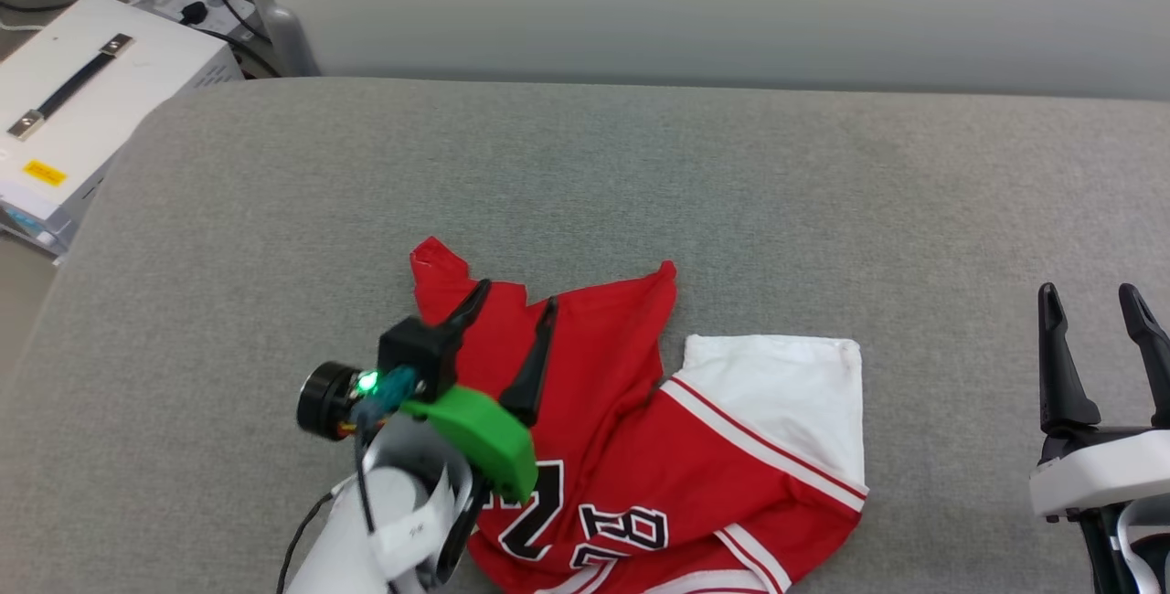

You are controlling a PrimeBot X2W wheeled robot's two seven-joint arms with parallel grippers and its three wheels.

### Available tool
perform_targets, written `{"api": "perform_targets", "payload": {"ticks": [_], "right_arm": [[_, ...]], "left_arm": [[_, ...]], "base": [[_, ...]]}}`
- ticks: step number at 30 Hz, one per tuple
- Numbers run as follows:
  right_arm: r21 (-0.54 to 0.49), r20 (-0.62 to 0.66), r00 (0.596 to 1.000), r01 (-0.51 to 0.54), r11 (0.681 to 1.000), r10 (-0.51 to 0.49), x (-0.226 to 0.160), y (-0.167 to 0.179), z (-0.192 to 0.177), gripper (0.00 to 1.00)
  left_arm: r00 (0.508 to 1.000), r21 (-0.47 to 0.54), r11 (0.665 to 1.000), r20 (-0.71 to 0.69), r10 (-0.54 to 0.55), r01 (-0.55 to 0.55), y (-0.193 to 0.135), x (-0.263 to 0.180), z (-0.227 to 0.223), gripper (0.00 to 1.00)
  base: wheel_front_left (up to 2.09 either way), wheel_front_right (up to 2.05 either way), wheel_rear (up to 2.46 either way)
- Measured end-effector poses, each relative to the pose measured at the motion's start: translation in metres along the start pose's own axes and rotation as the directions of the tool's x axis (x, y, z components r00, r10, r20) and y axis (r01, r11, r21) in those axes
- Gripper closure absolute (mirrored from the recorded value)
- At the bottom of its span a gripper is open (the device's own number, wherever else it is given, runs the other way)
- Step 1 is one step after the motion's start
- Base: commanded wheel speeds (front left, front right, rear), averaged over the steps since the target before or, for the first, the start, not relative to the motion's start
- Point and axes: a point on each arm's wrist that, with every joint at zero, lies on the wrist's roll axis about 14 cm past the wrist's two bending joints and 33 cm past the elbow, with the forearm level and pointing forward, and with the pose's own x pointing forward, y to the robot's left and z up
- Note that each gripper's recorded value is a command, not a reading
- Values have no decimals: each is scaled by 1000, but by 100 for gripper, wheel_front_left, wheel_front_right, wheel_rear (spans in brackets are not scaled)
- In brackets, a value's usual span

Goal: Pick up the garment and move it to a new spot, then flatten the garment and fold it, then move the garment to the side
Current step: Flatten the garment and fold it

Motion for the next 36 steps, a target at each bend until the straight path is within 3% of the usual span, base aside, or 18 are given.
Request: {"api": "perform_targets", "payload": {"ticks": [4, 10, 20, 21, 22, 27, 36], "right_arm": [[-5, -22, 999, 31, 1000, -31, -4, -10, -6, 0], [-3, -54, 995, 87, 996, -87, -12, -24, -17, 0], [-10, -135, 973, 187, 982, -186, -29, -49, -50, 0], [-10, -146, 970, 194, 981, -193, -31, -50, -54, 0], [-11, -155, 967, 202, 979, -201, -32, -51, -57, 0], [-17, -177, 957, 229, 973, -229, -37, -58, -67, 0], [-22, -187, 948, 258, 966, -258, -46, -65, -69, 0]], "left_arm": [[975, -46, 993, -187, -119, 113, -34, 33, -18, 0], [846, -19, 972, -490, -212, 233, -61, 53, -65, 0], [743, 51, 967, -651, -158, 250, -43, 79, -118, 0], [732, 46, 967, -663, -157, 250, -42, 80, -124, 54], [724, 41, 967, -671, -160, 252, -42, 81, -129, 100], [749, 20, 960, -631, -204, 279, -54, 99, -128, 100], [864, 41, 939, -406, -298, 343, -91, 151, -74, 100]], "base": [[0, 0, 0], [0, 0, 0], [0, 0, 0], [0, 0, 0], [0, 0, 0], [0, 0, 0], [0, 0, 0]]}}
